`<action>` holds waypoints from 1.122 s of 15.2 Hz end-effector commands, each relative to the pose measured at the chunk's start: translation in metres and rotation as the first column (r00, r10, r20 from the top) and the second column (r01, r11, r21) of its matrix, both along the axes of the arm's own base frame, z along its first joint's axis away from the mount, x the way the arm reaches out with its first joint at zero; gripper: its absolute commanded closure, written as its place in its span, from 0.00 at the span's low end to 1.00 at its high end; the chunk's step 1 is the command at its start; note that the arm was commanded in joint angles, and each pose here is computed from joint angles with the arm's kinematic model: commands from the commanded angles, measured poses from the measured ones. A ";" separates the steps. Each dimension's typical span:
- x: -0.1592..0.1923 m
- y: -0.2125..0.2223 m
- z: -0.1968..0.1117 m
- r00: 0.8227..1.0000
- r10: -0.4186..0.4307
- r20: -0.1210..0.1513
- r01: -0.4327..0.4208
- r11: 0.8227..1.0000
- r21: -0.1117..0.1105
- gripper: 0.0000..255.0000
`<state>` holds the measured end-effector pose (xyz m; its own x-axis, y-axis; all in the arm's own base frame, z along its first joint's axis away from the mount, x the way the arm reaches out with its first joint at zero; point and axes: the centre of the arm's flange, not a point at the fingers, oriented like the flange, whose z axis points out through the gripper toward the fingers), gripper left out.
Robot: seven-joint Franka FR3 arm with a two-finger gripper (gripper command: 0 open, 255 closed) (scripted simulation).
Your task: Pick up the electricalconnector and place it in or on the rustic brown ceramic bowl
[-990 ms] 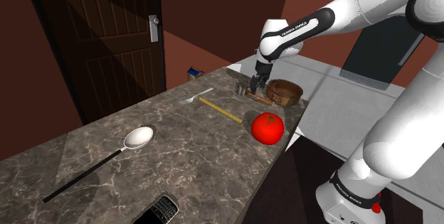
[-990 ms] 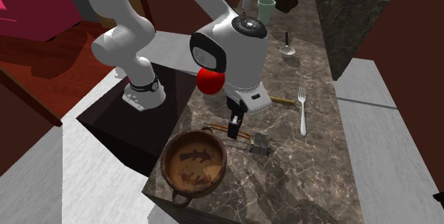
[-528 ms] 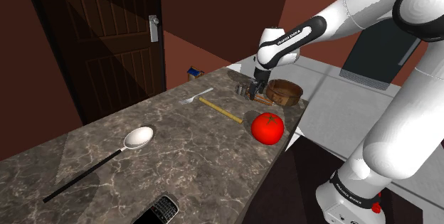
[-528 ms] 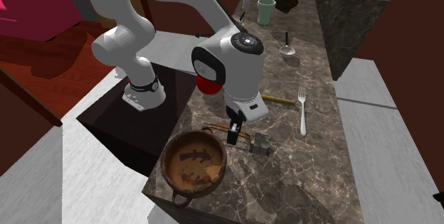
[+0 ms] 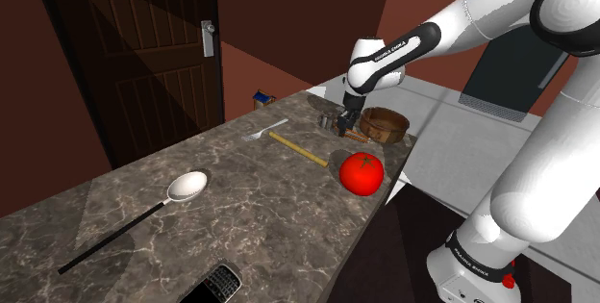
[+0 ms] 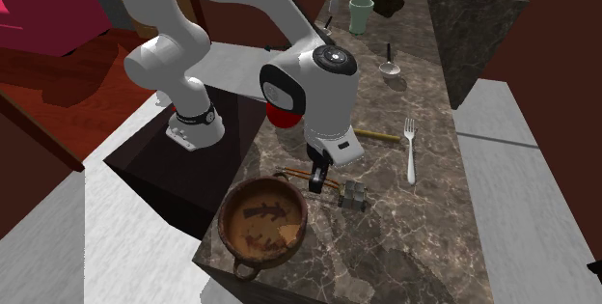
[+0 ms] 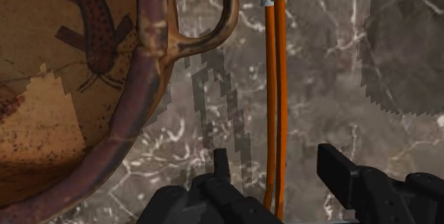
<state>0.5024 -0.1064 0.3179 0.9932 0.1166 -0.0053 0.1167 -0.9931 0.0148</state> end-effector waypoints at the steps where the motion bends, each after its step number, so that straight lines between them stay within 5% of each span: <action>1: 0.000 0.000 0.000 1.000 0.000 0.000 0.000 1.000 0.000 1.00; 9: 0.000 0.000 0.000 1.000 0.000 0.000 0.000 1.000 0.000 1.00; 17: 0.000 0.000 0.042 1.000 0.000 0.000 0.000 1.000 0.000 1.00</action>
